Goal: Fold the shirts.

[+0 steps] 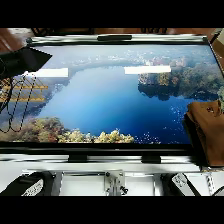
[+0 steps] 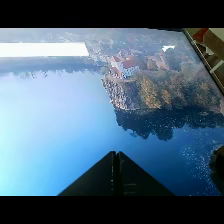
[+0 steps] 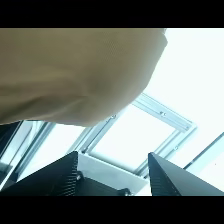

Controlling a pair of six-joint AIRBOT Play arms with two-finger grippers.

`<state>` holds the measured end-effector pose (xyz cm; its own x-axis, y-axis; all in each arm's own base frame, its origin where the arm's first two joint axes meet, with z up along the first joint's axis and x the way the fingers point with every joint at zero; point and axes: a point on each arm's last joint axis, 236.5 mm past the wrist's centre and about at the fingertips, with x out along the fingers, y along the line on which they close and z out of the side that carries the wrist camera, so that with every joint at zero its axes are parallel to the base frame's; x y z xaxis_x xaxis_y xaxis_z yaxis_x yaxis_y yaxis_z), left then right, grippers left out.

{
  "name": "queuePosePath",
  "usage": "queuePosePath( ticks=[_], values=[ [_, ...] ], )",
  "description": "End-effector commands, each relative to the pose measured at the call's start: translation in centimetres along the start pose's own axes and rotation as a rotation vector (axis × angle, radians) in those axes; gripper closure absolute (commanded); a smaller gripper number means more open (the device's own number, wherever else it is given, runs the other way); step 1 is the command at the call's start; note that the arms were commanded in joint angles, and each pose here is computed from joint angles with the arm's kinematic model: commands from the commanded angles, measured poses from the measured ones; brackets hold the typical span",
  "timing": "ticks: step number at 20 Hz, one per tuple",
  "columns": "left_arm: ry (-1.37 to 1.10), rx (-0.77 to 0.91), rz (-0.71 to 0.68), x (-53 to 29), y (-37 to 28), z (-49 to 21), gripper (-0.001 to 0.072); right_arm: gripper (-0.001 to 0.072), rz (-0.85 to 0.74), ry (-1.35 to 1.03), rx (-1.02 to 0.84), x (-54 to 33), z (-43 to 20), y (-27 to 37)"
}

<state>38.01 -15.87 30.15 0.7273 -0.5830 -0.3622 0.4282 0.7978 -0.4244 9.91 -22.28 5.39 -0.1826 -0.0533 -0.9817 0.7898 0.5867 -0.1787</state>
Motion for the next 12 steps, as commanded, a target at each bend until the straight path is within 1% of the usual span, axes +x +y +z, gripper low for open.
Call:
queuePosePath(
  ticks=[1, 2, 3, 4, 5, 6, 7, 8, 9, 10, 12],
  values=[
    [0.019, 0.012, 0.028, 0.5, 1.0, -0.4, 0.0675, 0.0169, 0.000, -0.125, 0.019, -2.2, 2.5, -0.7],
    [0.056, 0.029, 0.066, 1.0, 2.2, -1.2, 0.0676, 0.0171, 0.054, -0.265, 0.013, -5.0, 5.2, 0.5],
    [0.119, 0.049, 0.109, 1.6, 3.7, -2.5, 0.0677, 0.0205, 0.147, -0.469, -0.020, -9.6, 8.9, 3.0],
    [0.219, 0.069, 0.164, 2.3, 5.8, -4.4, 0.0677, 0.0276, 0.250, -0.663, -0.069, -14.8, 11.4, 6.3],
    [0.321, 0.079, 0.227, 2.8, 7.9, -6.3, 0.0677, 0.0275, 0.349, -0.846, -0.144, -20.6, 12.7, 10.4],
    [0.438, 0.107, 0.318, 3.0, 10.6, -8.2, 0.0677, 0.0275, 0.412, -0.972, -0.234, -24.9, 12.5, 14.3],
    [0.542, 0.137, 0.414, 2.8, 13.0, -9.7, 0.0676, 0.0258, 0.456, -1.043, -0.346, -27.6, 11.2, 18.6],
    [0.637, 0.156, 0.518, 2.2, 15.2, -11.1, 0.0662, 0.0249, 0.485, -1.028, -0.468, -27.9, 8.7, 22.8],
    [0.718, 0.169, 0.571, 1.8, 16.4, -12.4, 0.0406, 0.0142, 0.501, -0.923, -0.556, -25.9, 6.0, 26.4],
    [0.786, 0.125, 0.601, 1.6, 16.9, -14.0, -0.0003, 0.0092, 0.492, -0.756, -0.646, -22.5, 2.8, 29.7],
    [0.861, 0.073, 0.619, 1.3, 17.3, -16.0, -0.0013, 0.0092, 0.408, -0.476, -0.834, -16.3, -2.6, 33.7]
  ],
)
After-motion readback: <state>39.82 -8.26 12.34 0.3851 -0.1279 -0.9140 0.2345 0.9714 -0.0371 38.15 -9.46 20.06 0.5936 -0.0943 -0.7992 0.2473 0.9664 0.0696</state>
